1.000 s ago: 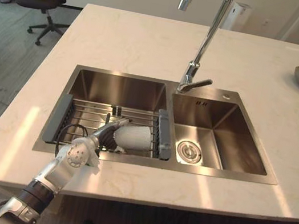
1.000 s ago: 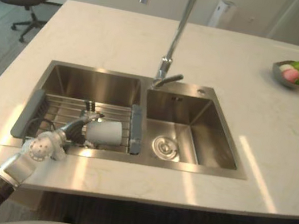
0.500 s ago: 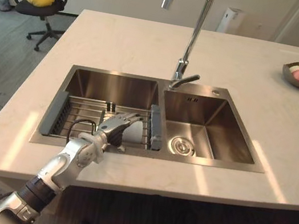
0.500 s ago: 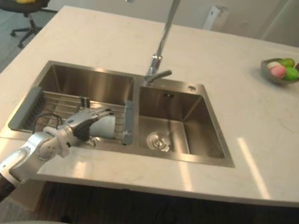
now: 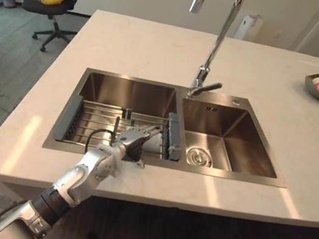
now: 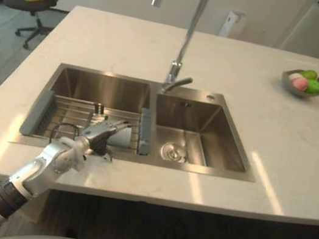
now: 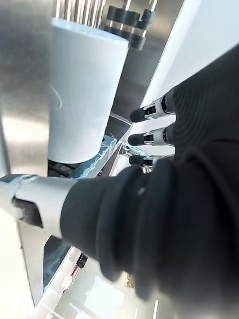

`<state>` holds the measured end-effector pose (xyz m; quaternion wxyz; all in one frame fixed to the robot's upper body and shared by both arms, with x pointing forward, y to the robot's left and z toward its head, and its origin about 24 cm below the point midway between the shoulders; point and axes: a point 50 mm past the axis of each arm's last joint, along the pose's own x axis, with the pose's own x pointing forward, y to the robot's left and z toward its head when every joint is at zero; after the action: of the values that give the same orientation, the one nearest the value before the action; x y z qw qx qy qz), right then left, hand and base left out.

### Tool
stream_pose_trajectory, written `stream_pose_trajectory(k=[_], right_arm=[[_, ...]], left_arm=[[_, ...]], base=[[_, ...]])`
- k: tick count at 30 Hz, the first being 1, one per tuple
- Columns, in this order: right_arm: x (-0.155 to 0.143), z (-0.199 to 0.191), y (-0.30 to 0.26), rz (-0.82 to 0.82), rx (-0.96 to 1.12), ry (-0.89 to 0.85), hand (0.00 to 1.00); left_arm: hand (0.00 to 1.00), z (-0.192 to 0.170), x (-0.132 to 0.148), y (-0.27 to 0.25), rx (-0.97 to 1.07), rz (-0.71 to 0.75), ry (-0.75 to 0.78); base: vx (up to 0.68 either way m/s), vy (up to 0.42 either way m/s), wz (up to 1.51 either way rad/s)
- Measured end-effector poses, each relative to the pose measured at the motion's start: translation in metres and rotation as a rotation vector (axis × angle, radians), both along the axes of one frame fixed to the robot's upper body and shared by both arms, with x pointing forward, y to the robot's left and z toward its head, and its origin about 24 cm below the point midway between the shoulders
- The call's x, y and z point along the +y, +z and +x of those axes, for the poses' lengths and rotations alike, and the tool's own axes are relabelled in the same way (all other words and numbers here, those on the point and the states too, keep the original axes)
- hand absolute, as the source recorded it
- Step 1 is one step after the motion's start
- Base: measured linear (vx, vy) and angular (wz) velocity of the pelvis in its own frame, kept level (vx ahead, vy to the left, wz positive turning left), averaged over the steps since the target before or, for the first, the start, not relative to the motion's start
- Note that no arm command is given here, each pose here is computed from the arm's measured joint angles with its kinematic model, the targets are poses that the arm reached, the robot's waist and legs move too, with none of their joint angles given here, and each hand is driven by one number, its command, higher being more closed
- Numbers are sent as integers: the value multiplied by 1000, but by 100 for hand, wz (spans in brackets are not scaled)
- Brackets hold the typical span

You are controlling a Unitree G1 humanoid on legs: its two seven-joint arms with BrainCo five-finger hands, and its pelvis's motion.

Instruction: Walk over to the sink, pick up the cup, carry it to the dishwasher, place the cup inside the dishwasher, then close the dishwasher door

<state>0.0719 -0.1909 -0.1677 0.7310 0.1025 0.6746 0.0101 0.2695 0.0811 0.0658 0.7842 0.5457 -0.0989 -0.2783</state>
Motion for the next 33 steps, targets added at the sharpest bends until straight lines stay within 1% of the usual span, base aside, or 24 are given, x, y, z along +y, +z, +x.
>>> stream_pose_trajectory(k=[5, 11, 13, 17, 22, 30, 33], right_arm=[[-4, 2, 1, -10, -3, 1, 0], [-7, 4, 3, -9, -27, -14, 0], [-6, 5, 3, -6, -30, -20, 0], [-5, 5, 3, -7, -27, -16, 0], [-4, 4, 2, -4, -23, -14, 0], [-2, 6, 2, 2, -27, -8, 0], [-2, 5, 2, 3, -24, -8, 0]], left_arm=[[0, 13, 10, 12, -43, -9, 56], [0, 20, 2, 27, -93, -54, 46], [0, 22, 4, 32, -114, -84, 67], [0, 25, 7, 29, -120, -90, 92], [0, 28, 13, 20, -116, -76, 139], [0, 30, 15, 9, -116, 0, 163], [0, 31, 17, 2, -79, 25, 170]], base=[[-66, -1, -18], [-25, -8, -3], [64, 29, 3], [98, 28, 6], [46, 10, 5], [-43, -27, -11], [-61, -18, -15]])
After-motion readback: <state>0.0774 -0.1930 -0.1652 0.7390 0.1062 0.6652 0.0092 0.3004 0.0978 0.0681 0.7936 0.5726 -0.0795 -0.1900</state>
